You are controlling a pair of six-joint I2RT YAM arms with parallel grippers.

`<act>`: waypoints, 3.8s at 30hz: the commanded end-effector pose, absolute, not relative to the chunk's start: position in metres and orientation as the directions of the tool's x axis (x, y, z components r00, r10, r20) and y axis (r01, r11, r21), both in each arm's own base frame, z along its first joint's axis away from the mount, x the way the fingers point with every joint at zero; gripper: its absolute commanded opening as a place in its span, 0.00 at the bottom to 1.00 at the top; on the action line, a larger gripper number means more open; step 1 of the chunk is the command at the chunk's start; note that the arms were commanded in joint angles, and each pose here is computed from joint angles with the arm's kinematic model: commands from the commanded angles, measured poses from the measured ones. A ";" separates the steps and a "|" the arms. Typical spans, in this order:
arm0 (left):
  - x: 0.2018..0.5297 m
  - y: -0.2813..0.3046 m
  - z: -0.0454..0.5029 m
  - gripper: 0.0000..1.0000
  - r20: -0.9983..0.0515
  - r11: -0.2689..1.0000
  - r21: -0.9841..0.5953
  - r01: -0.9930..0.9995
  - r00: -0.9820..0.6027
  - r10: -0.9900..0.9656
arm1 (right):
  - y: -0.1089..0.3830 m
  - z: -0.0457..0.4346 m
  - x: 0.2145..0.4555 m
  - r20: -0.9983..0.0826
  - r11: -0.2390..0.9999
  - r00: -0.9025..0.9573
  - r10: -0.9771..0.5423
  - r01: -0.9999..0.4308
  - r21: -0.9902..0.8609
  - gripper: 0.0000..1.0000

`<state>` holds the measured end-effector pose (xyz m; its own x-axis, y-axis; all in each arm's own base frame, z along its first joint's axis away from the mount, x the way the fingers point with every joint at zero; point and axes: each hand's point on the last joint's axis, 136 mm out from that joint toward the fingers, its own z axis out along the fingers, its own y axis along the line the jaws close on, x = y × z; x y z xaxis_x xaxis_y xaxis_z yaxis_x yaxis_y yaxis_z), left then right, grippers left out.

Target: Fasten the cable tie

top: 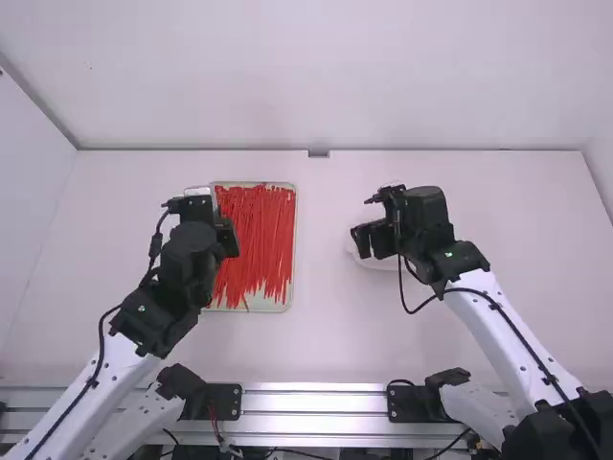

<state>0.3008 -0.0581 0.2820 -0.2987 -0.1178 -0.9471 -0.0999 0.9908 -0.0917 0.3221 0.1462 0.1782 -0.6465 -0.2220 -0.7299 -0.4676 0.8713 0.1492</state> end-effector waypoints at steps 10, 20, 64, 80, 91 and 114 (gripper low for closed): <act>0.322 -0.095 0.273 0.02 -0.946 0.988 -0.146 0.056 -0.299 -0.123 | 0.181 0.208 0.309 -0.815 0.720 -0.523 -0.251 -0.663 0.204 0.98; 0.330 -0.100 0.291 0.02 -0.963 0.982 -0.160 0.099 -0.234 -0.133 | 0.195 0.235 0.295 -0.873 0.627 -0.414 -0.258 -0.760 0.175 0.98; 0.354 -0.177 0.354 0.02 -0.923 0.755 -0.382 0.533 -0.172 -0.345 | 0.263 0.261 0.318 -0.956 0.560 -0.234 -0.176 -0.823 0.098 1.00; 0.342 -0.197 0.374 0.02 -0.887 0.635 -0.446 0.631 -0.216 -0.408 | 0.268 0.254 0.315 -0.951 0.528 -0.245 -0.190 -0.842 0.112 0.50; 0.351 -0.203 0.364 0.02 -0.887 0.633 -0.450 0.630 -0.231 -0.400 | 0.268 0.253 0.315 -0.949 0.532 -0.249 -0.191 -0.839 0.113 0.00; 0.343 -0.142 0.400 0.96 -0.964 0.589 -0.222 0.777 -0.084 -0.252 | 0.207 0.285 0.308 -0.965 0.551 -0.141 -0.220 -0.834 -0.004 0.00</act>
